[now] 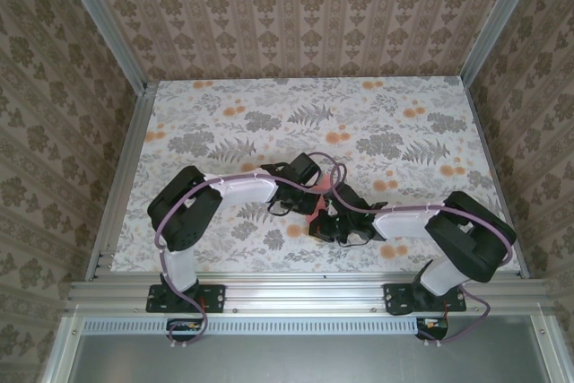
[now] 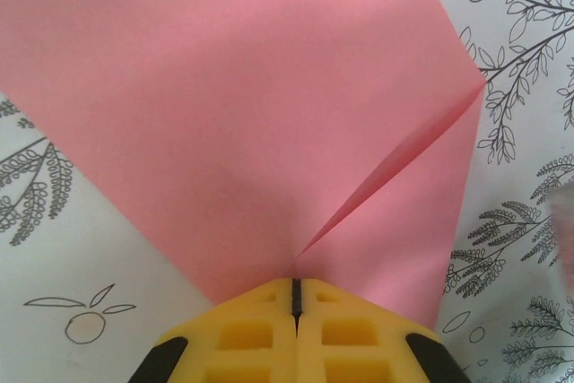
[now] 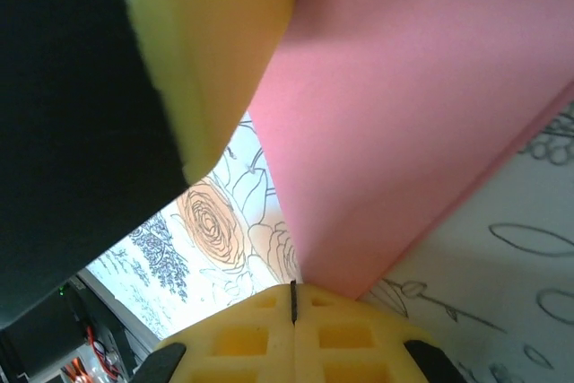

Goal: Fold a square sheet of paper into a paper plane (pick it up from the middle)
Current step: Third fold the triangle at the center of the table.

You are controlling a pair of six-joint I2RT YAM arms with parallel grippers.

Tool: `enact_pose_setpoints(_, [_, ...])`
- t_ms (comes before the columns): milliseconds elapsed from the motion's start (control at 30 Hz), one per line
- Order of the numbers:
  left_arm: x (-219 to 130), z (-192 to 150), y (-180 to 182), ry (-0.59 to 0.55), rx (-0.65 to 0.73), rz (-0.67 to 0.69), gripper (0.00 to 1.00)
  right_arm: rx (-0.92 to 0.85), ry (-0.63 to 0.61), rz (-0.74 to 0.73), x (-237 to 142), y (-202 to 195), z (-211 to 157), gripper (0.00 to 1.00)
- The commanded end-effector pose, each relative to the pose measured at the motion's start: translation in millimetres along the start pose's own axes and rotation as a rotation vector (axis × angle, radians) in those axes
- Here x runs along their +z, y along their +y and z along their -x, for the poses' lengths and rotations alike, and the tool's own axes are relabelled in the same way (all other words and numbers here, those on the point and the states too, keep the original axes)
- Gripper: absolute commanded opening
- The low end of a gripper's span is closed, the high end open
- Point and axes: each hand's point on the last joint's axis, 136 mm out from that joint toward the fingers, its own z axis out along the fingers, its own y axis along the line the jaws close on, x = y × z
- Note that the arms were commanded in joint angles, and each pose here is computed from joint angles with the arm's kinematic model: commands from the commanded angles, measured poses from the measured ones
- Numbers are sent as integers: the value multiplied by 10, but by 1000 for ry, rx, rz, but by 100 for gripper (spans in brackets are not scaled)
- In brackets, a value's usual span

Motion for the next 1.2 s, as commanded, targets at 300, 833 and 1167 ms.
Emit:
enact_pose_setpoints(300, [-12,-6,-13,16,18,12,2,29,-64,66,-120,60,426,7])
enact_pose_setpoints(833, [-2,-37,-10,24,19,11,2,11,-111,34,-258,8,645,7])
enact_pose_setpoints(1167, [17,-36,-18,28,21,4,2,77,-82,-16,-57,-368,647,7])
